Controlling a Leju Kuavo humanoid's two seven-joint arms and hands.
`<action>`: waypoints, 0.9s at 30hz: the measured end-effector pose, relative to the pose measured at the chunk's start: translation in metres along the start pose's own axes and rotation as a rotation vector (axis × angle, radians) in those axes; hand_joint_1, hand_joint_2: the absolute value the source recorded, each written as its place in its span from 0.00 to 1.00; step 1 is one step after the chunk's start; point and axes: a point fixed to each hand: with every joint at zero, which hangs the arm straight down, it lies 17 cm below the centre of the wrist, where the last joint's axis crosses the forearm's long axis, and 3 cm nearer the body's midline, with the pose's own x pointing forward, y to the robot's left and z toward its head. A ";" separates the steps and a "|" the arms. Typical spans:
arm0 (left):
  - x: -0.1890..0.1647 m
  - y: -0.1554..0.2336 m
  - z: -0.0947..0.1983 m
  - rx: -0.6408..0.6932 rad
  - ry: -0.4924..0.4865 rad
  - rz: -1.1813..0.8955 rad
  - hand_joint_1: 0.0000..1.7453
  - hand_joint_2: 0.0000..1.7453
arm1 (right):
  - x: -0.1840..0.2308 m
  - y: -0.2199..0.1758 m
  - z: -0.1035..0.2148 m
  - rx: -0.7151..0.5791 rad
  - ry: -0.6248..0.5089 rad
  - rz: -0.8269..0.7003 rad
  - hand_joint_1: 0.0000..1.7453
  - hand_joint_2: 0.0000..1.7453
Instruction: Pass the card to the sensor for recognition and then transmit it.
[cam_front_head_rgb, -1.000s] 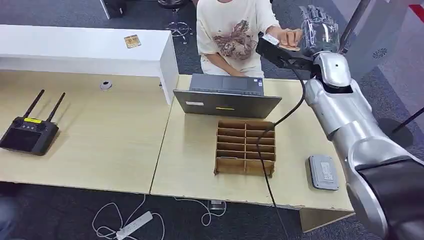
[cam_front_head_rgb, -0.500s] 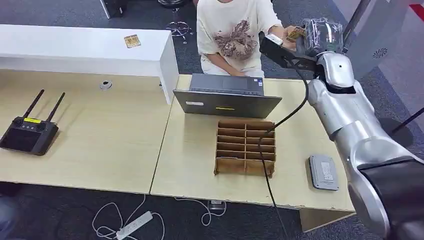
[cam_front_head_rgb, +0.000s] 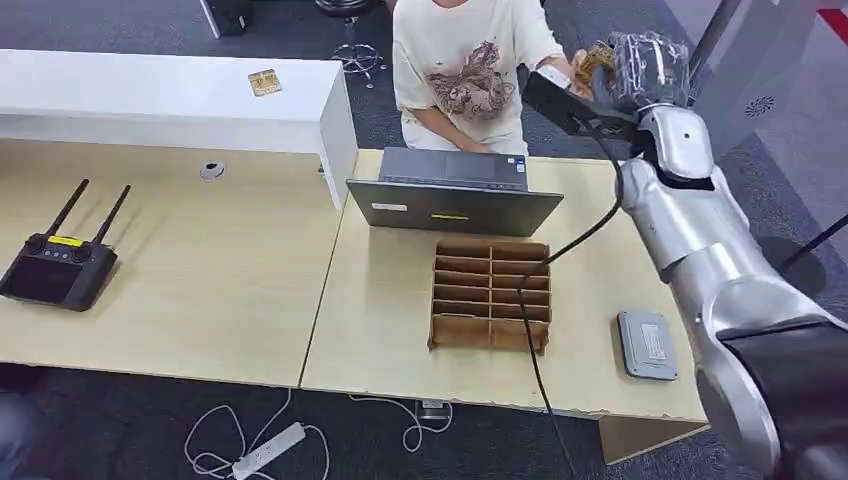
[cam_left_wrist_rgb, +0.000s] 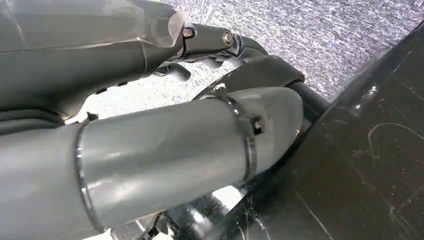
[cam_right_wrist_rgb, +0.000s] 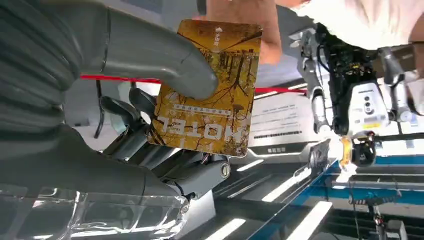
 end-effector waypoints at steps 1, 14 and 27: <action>0.000 0.000 0.000 0.001 0.000 0.002 0.00 0.00 | 0.001 0.000 0.000 -0.002 -0.005 -0.028 1.00 1.00; -0.001 0.001 0.000 0.008 0.002 0.021 0.00 0.00 | -0.002 0.008 0.008 0.009 -0.016 -0.284 1.00 1.00; -0.005 0.002 -0.001 0.021 0.004 0.038 0.00 0.00 | 0.004 0.044 0.041 0.151 -0.099 -0.742 1.00 1.00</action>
